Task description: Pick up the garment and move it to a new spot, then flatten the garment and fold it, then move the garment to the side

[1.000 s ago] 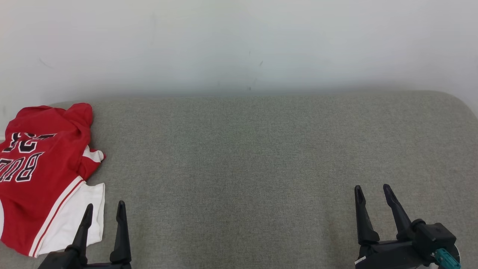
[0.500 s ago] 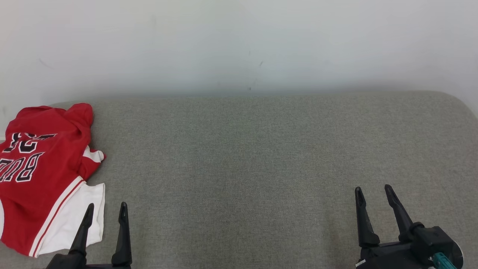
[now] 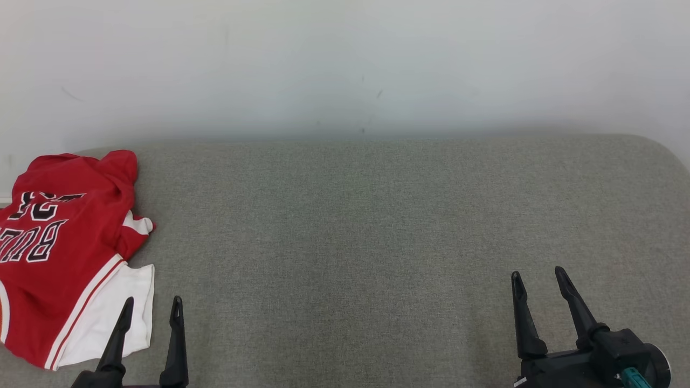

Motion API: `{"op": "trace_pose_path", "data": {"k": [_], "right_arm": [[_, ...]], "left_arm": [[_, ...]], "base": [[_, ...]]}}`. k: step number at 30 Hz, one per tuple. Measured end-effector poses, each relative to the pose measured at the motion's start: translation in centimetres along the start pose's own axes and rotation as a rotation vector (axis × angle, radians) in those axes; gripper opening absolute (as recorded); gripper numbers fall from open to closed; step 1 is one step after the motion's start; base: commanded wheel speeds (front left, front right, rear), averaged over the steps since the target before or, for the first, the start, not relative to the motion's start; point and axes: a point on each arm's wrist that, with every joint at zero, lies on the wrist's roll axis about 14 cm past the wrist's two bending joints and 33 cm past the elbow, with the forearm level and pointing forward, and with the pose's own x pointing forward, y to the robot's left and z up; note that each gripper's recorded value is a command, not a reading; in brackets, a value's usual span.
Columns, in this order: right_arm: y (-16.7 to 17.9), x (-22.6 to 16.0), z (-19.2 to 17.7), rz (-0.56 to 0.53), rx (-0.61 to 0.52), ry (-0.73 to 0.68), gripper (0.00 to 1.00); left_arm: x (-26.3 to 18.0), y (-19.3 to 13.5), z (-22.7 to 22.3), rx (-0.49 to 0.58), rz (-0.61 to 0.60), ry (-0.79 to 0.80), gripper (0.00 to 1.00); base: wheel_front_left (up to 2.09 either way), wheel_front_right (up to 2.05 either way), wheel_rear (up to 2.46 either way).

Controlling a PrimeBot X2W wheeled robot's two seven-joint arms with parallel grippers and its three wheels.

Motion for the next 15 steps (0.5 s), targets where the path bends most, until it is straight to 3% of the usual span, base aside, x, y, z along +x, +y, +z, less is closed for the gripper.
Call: {"op": "trace_pose_path", "data": {"k": [15], "right_arm": [[-0.15,-0.09,-0.33,-0.011,0.037,0.007,1.0]], "left_arm": [[-0.45,0.9,-0.34,-0.029,0.03,0.011,1.0]], "base": [[0.0,0.0,0.0]]}}
